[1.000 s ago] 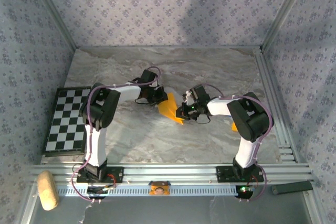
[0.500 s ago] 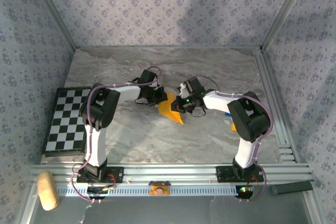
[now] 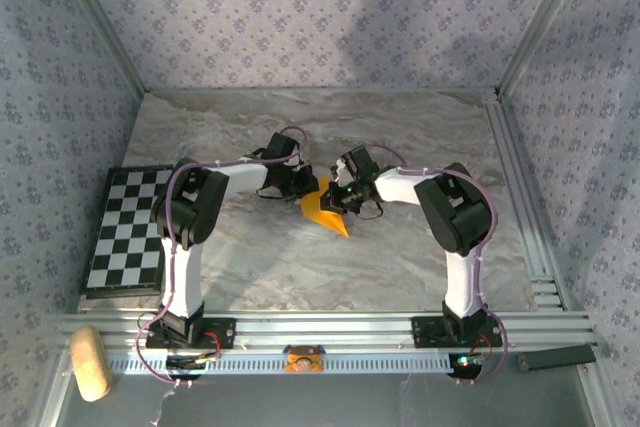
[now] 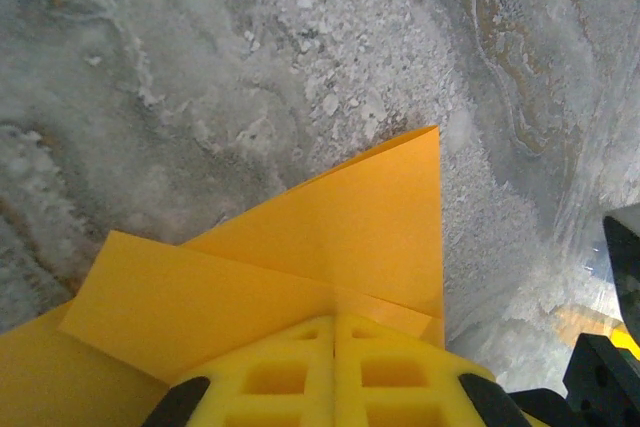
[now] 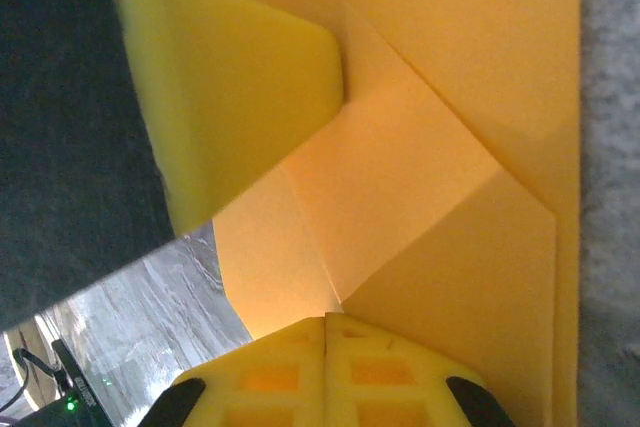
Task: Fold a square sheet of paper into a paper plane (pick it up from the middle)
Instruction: Fourth fold the wing at the center of the table.
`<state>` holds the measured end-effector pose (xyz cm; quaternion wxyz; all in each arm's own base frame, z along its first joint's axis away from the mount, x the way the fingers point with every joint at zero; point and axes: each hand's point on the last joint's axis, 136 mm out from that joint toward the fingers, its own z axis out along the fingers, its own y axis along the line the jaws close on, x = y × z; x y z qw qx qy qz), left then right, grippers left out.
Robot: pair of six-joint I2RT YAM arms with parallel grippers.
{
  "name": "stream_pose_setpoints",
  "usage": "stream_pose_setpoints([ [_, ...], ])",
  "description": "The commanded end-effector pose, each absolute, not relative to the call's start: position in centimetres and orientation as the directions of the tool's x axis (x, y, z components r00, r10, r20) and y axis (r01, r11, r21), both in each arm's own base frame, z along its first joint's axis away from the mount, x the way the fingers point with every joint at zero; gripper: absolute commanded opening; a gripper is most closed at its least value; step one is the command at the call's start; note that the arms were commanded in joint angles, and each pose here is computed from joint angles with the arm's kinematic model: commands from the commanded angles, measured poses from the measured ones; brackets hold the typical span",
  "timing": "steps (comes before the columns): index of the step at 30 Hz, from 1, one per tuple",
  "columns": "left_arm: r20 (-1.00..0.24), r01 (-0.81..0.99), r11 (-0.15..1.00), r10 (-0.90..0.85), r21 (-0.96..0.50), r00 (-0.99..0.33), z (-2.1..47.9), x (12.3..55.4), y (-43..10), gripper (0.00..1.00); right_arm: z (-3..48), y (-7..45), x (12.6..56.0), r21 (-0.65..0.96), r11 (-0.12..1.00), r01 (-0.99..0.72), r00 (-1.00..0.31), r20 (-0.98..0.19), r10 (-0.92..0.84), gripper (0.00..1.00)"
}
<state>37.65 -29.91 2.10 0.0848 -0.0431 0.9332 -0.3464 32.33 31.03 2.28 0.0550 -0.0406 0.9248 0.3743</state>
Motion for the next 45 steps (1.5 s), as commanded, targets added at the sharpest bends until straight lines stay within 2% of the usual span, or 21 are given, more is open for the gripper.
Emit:
stream_pose_setpoints([
  [1,-0.063,-0.091,0.831,-0.150,-0.549,-0.987,-2.4,36.4,-27.1,0.06,2.3,29.8,30.4,0.669,0.737,-0.100,-0.994,-0.097,-0.047,0.06],
  [10,-0.060,-0.092,0.831,-0.149,-0.549,-0.987,-2.5,36.4,-27.0,0.06,4.5,28.4,28.0,0.685,0.712,-0.153,-0.987,-0.140,-0.078,0.06],
  [17,-0.057,-0.094,0.829,-0.150,-0.551,-0.987,-2.6,36.3,-27.0,0.06,0.9,26.3,26.6,0.633,0.770,-0.079,-0.997,-0.057,-0.056,0.06],
  [21,-0.056,-0.094,0.832,-0.149,-0.547,-0.987,-2.7,36.3,-27.0,0.06,-0.5,25.7,25.8,0.640,0.767,-0.044,-0.999,-0.019,-0.041,0.05],
  [27,-0.056,-0.094,0.832,-0.148,-0.546,-0.987,-2.8,36.3,-27.0,0.06,-0.5,25.5,24.5,0.685,0.728,-0.021,-1.000,-0.003,-0.026,0.05],
  [45,-0.050,-0.095,0.836,-0.145,-0.541,-0.988,-3.1,36.1,-26.9,0.06,-0.5,21.7,21.5,0.626,0.780,-0.016,-0.999,0.023,-0.039,0.05],
])
